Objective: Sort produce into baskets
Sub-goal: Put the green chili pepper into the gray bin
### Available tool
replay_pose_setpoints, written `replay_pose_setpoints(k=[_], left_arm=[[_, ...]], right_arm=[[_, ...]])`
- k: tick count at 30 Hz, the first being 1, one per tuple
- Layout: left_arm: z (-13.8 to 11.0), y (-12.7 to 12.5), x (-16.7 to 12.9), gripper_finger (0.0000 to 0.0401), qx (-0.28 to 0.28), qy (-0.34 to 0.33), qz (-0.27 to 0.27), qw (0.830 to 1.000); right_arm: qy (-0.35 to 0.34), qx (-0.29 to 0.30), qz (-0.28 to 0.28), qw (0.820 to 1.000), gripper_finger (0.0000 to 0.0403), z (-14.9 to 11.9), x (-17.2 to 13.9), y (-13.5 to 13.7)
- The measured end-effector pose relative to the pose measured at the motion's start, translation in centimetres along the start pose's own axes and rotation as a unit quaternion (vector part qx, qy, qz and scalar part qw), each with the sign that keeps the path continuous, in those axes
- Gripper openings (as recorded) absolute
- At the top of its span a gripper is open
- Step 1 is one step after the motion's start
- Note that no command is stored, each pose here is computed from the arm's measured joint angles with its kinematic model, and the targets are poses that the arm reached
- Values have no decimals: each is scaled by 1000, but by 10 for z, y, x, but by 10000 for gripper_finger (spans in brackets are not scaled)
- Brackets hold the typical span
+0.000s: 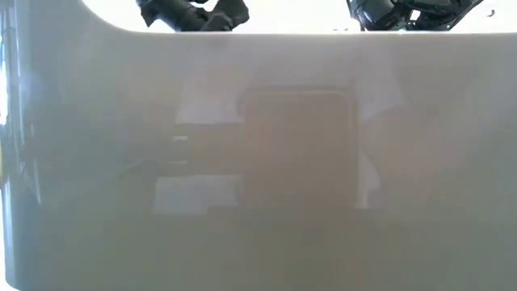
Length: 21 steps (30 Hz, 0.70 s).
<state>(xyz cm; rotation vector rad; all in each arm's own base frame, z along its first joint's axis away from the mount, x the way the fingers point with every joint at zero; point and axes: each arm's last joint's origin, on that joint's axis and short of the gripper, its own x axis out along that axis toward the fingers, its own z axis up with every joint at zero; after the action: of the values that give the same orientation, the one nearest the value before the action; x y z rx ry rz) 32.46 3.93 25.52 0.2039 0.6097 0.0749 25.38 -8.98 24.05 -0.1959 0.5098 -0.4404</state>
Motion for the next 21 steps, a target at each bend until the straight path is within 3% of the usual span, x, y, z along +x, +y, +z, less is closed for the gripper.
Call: replay_pose_setpoints(k=[11, 21], left_arm=[[-63, -17, -34, 245, -31, -127, -32, 991], [-106, -19, -43, 243, -34, -185, -62, 980]], right_arm=[[-4, 28, 16, 999, 0, 0, 0, 1], [-12, 40, 48, 998, 0, 4, -3, 17]])
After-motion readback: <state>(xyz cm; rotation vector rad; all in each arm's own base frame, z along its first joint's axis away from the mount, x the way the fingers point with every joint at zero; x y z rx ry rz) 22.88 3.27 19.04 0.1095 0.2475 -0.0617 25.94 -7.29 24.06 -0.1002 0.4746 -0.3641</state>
